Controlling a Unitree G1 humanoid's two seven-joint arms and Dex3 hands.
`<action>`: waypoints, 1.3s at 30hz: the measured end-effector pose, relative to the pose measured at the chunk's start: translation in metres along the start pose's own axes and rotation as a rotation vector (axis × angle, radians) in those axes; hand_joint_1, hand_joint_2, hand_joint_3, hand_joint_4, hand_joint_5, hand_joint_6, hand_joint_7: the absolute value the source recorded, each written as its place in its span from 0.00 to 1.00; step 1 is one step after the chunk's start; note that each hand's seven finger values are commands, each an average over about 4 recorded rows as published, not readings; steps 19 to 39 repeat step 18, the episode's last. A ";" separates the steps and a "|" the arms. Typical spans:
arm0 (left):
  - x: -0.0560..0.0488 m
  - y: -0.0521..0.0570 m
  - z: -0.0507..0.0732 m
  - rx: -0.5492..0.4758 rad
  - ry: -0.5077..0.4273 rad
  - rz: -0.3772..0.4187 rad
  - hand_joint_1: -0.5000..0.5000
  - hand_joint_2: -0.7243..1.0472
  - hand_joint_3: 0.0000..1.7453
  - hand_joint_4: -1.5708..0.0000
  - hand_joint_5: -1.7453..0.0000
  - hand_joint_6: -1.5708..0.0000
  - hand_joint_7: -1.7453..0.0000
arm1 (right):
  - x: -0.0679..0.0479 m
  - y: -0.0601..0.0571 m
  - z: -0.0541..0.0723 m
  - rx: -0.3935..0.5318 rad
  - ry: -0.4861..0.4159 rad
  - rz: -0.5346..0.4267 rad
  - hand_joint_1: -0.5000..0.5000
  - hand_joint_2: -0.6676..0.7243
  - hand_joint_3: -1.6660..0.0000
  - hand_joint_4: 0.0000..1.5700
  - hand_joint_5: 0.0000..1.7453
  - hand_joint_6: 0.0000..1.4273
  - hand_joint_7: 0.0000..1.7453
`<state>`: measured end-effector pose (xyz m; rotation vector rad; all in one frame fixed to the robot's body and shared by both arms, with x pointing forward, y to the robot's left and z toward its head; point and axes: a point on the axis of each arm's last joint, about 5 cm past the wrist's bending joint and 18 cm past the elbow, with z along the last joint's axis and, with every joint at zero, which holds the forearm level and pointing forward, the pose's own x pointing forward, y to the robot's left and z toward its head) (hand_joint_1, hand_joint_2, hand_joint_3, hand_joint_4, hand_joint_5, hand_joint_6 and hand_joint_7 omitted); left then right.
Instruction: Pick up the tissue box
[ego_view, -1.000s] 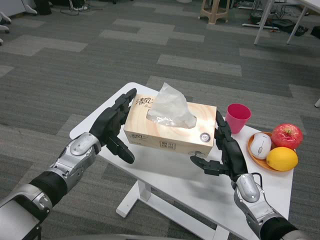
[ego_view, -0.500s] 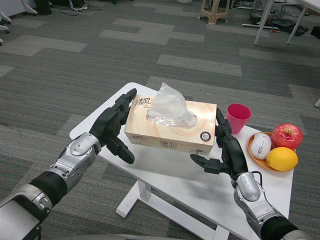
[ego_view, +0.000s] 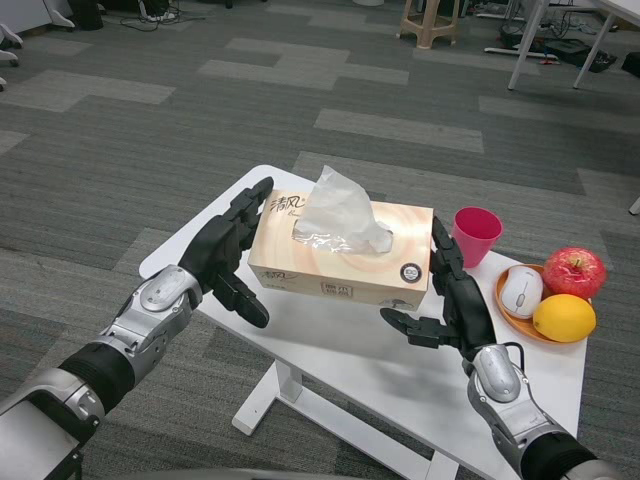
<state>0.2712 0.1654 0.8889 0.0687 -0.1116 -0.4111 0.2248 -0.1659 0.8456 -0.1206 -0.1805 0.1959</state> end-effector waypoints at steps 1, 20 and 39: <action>0.000 0.000 0.000 0.000 0.000 0.000 1.00 0.20 0.00 1.00 0.41 1.00 0.92 | 0.000 0.000 0.000 0.000 0.000 0.000 0.67 0.09 0.67 0.18 0.32 0.01 0.08; 0.000 0.000 0.000 -0.001 0.000 0.000 1.00 0.20 0.00 1.00 0.41 1.00 0.92 | 0.001 0.001 0.001 0.004 -0.009 0.001 0.67 0.09 0.67 0.18 0.30 0.02 0.09; 0.000 0.000 0.000 -0.001 0.000 0.000 1.00 0.20 0.00 1.00 0.41 1.00 0.92 | 0.001 0.001 0.001 0.004 -0.009 0.001 0.67 0.09 0.67 0.18 0.30 0.02 0.09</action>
